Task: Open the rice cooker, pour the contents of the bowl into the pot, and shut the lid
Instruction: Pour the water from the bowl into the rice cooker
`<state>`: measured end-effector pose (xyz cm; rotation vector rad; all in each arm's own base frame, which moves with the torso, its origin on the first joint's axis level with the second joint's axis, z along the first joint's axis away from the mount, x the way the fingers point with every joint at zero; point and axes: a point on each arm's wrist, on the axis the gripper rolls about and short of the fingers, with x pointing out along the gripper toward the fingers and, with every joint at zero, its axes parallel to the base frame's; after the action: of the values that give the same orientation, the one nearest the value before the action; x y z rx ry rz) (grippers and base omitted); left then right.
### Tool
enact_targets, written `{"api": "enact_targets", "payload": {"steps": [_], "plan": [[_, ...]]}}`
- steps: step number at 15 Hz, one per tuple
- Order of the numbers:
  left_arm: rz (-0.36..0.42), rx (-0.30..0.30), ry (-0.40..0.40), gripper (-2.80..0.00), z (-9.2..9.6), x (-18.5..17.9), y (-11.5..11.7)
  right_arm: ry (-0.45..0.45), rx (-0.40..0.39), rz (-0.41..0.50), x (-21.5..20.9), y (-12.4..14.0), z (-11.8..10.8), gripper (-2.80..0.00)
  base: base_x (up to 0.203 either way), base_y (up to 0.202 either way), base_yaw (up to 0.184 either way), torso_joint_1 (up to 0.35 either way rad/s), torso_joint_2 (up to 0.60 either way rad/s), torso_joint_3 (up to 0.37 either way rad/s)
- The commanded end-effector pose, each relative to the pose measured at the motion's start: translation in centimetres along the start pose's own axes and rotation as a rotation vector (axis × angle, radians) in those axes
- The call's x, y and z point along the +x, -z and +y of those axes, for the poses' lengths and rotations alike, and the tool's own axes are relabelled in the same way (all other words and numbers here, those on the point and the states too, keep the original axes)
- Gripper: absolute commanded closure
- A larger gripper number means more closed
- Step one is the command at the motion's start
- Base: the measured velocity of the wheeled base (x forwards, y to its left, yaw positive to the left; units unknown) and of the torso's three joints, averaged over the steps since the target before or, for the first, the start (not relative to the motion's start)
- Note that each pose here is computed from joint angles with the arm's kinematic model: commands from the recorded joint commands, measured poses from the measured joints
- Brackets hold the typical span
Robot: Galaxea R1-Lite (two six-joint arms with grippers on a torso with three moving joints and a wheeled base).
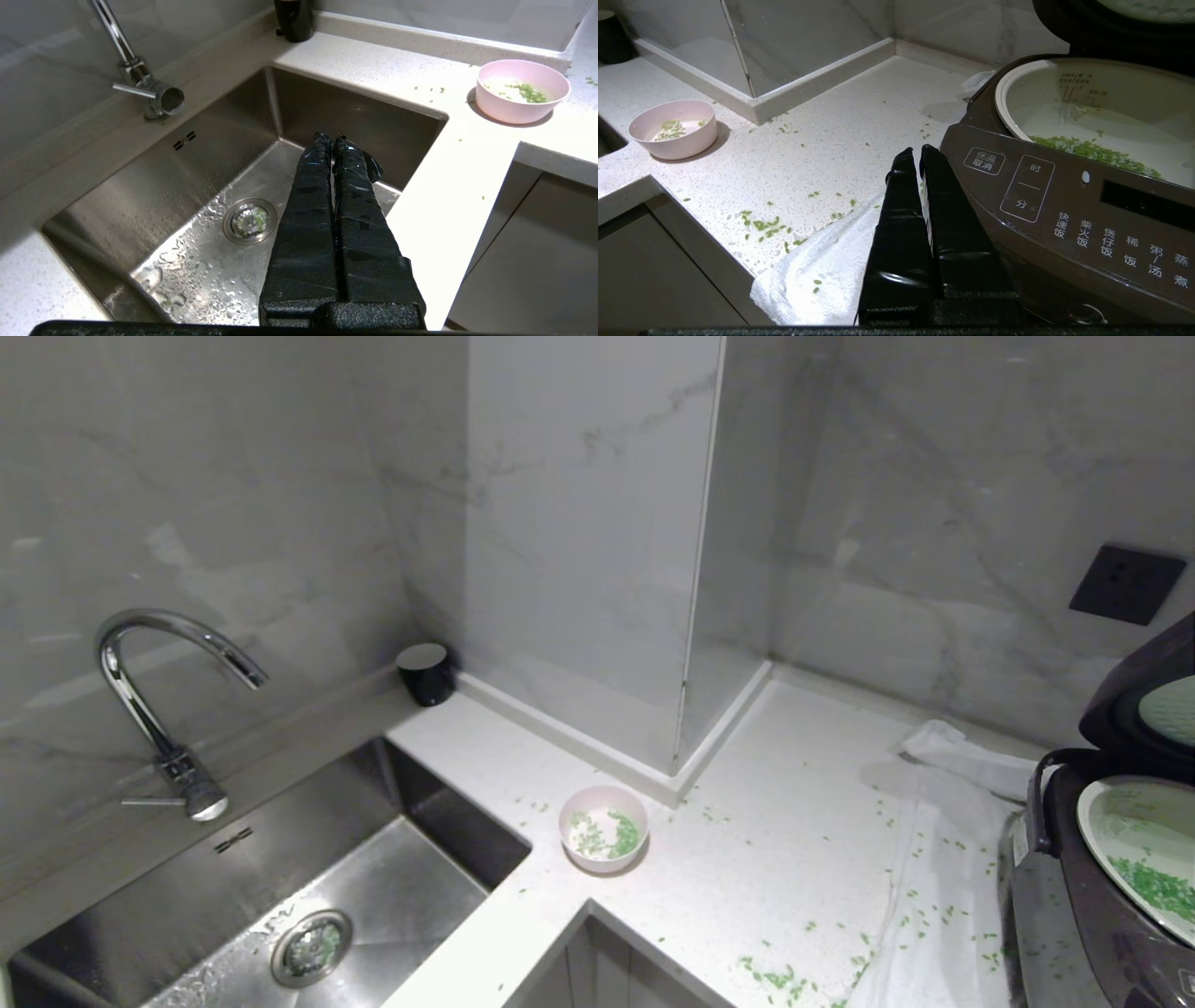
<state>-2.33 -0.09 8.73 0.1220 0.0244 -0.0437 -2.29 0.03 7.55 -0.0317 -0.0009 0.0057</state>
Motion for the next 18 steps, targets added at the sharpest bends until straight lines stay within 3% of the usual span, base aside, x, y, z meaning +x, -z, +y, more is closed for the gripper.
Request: {"api": "enact_targets", "payload": {"steps": [1,18], "plan": [[-0.005,0.002,-0.006,0.00,-0.14,-0.03,1.25,0.000,0.000,0.002,0.02,0.04,0.00,0.00,0.000,0.000,0.000,0.000,0.00,0.000],[-0.002,-0.017,-0.007,0.00,-0.15,0.00,1.32,0.006,0.024,0.004,0.03,0.04,-0.01,0.00,0.000,0.000,0.000,0.000,0.00,0.000]]}}
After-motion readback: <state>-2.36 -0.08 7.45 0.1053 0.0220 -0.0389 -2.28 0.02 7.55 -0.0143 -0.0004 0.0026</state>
